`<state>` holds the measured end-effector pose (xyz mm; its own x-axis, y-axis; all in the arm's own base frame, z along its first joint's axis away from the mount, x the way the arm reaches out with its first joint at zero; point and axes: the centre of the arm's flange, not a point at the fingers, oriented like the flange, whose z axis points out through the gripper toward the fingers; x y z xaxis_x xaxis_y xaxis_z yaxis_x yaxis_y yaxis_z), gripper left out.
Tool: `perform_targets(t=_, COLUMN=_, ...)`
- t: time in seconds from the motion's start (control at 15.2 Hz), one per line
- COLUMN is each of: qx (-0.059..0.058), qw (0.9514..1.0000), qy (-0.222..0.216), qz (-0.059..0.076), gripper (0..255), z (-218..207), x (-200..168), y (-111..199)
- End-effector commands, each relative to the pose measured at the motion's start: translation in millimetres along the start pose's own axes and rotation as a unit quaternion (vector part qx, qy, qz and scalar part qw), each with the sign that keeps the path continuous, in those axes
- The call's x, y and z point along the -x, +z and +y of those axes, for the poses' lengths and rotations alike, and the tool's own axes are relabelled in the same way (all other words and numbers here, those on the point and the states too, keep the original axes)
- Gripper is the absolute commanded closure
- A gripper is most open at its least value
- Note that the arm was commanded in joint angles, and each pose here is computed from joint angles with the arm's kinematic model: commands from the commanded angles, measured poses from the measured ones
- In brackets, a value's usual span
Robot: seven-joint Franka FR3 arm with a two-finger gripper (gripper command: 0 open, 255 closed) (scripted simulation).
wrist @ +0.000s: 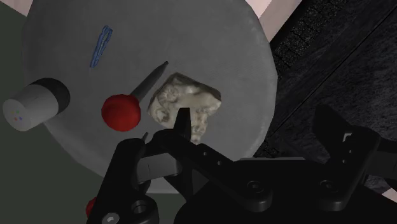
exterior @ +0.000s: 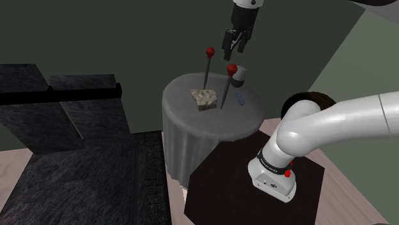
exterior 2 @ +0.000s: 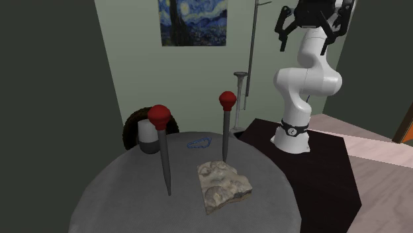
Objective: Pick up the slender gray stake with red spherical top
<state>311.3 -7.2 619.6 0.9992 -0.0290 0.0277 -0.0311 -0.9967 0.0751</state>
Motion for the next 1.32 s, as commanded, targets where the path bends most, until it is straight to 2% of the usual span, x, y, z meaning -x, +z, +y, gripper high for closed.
perform_targets(t=0.0, qx=0.000, qw=1.0000, qy=0.000, qz=0.000, gripper=0, z=0, x=0, y=0)
perform_targets(t=1.25, qx=-0.036, qw=0.9964, qy=0.067, qz=-0.037, gripper=0, z=166, x=-196, y=70)
